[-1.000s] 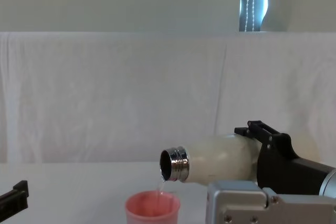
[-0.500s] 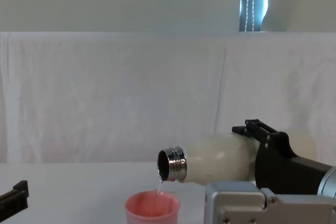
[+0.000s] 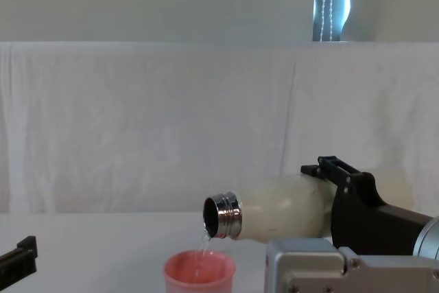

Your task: Grasp the thermos with one hand and pour water into the cup lid.

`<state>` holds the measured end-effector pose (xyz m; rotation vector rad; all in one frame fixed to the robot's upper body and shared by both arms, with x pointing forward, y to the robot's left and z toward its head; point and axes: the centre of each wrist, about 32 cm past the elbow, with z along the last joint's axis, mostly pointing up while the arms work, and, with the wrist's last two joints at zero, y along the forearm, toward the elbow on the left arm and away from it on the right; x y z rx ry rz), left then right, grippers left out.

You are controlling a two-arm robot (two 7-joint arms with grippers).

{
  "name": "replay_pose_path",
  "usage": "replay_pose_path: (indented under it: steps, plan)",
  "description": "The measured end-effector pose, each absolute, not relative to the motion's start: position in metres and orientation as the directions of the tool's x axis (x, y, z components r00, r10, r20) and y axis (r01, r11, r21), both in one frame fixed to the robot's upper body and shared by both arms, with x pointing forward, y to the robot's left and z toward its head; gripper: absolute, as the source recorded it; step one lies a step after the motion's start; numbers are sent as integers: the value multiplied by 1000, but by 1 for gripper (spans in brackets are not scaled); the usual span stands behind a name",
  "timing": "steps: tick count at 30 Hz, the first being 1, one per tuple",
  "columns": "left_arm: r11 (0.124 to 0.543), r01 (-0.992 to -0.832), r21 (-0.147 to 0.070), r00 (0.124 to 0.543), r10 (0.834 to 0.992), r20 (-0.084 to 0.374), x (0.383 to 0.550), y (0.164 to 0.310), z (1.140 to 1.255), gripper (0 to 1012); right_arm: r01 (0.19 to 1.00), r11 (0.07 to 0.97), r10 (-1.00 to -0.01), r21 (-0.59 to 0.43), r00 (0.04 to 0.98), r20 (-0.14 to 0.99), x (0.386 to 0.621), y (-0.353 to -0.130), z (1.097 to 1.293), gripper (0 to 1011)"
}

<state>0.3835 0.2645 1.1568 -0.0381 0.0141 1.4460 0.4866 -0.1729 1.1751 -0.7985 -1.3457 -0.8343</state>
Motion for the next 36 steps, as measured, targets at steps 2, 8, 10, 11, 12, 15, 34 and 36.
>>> replay_pose_path:
  steps: [2,8,10,11,12,15,34,36]
  plan:
    - [124,-992,-18,124,992,-33,384,265,1157,1001,871,490,-50,-12,42,998,487,-173,1175,959]
    - [124,-992,-17,124,992,-33,384,265,1157,1001,871,491,-48,-10,39,998,486,-173,1176,959]
    - [124,-992,-18,124,992,-33,384,265,1157,1001,871,491,-48,-10,38,998,486,-173,1176,959]
    - [124,-992,-18,124,992,-33,384,265,1157,1001,872,490,-49,-10,39,998,486,-173,1176,959]
    - [124,-992,-18,124,992,-33,384,265,1157,1001,872,490,-50,-10,39,998,486,-173,1176,959]
    - [124,-992,-18,124,992,-33,384,265,1157,1001,873,488,-67,-9,47,997,486,-173,1176,959]
    - [124,-992,-18,124,992,-33,384,265,1157,1001,863,504,-167,15,81,983,481,-170,1172,959]
    - [124,-992,-18,124,992,-33,384,265,1157,1001,862,507,-181,18,86,980,481,-169,1172,959]
